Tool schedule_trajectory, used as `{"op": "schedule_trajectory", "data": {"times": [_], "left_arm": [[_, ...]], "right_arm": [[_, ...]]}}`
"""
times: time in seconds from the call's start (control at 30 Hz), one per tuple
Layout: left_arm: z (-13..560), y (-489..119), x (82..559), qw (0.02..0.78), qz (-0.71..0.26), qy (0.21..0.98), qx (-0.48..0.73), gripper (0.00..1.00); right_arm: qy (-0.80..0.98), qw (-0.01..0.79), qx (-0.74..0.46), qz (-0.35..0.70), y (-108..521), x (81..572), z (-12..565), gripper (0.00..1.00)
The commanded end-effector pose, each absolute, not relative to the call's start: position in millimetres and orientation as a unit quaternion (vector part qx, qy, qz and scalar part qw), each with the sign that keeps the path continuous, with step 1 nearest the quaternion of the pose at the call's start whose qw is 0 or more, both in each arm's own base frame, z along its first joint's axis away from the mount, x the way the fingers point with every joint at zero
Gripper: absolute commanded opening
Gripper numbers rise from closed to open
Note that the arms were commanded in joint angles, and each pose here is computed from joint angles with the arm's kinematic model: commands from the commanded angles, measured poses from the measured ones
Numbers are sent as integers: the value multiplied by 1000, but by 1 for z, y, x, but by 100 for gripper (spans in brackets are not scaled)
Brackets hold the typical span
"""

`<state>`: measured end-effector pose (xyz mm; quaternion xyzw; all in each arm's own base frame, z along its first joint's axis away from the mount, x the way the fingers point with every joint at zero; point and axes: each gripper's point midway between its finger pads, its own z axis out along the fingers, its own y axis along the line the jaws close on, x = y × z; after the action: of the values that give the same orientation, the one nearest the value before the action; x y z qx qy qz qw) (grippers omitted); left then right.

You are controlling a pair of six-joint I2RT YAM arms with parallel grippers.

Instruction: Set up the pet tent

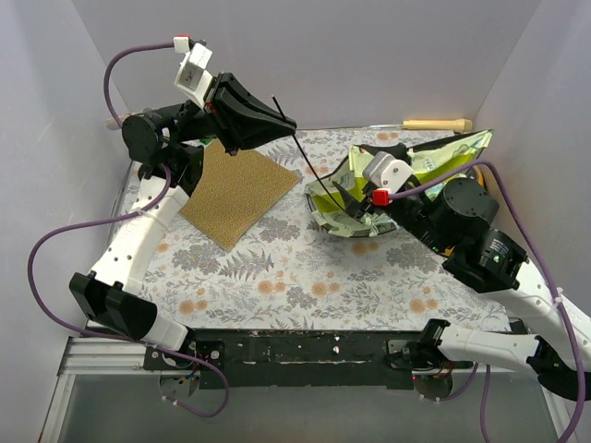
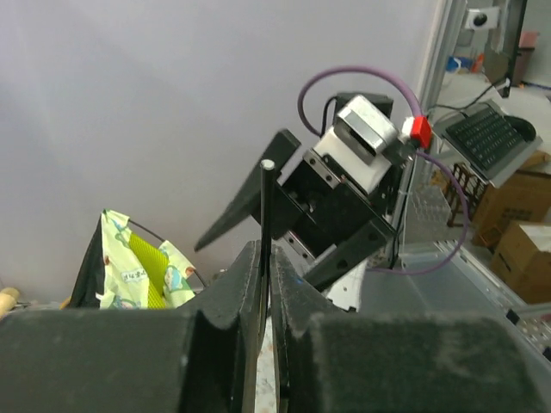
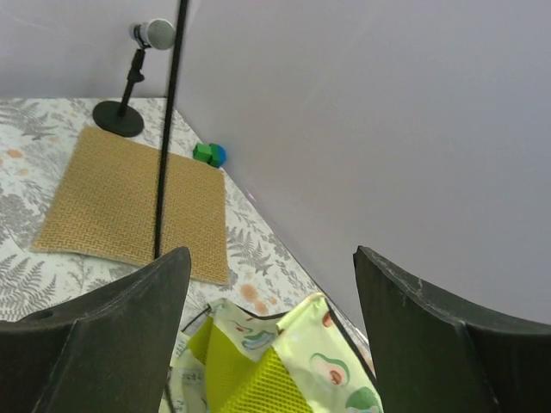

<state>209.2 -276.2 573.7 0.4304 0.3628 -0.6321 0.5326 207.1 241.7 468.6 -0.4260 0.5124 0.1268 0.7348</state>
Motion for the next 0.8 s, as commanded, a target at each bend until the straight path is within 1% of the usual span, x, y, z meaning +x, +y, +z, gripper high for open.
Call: {"op": "schedule_trajectory", "data": {"times": [0.0, 0.03, 0.07, 0.1, 0.13, 0.2, 0.27, 0.37, 0.5, 0.57, 0.67, 0.77], "left_arm": [[550, -273, 191, 475, -621, 382, 492, 0], [548, -272, 189, 463, -624, 386, 497, 0], [546, -272, 188, 457, -623, 386, 504, 0], [545, -271, 186, 453, -620, 385, 512, 0], [545, -270, 184, 450, -618, 384, 518, 0], [544, -268, 180, 447, -610, 381, 532, 0], [543, -266, 175, 444, -607, 380, 538, 0], [538, -264, 171, 442, -605, 380, 543, 0], [533, -262, 168, 439, -602, 382, 547, 0], [531, -262, 167, 438, -600, 381, 550, 0], [529, -261, 165, 438, -600, 382, 550, 0], [527, -261, 165, 434, -601, 386, 549, 0]], "right_arm": [[546, 726, -412, 71, 218, 222, 469, 83], [559, 718, -408, 68, 216, 228, 466, 81], [581, 715, -381, 78, 212, 238, 468, 77], [603, 705, -362, 91, 208, 249, 466, 77], [630, 684, -353, 104, 202, 262, 461, 78], [690, 631, -321, 149, 191, 291, 443, 73], [722, 582, -326, 185, 187, 309, 430, 70], [746, 527, -348, 211, 198, 329, 412, 70], [768, 491, -336, 236, 206, 349, 398, 72], [773, 471, -331, 266, 216, 351, 393, 72], [788, 437, -326, 285, 224, 354, 369, 84], [807, 404, -325, 282, 224, 355, 343, 87]]}}
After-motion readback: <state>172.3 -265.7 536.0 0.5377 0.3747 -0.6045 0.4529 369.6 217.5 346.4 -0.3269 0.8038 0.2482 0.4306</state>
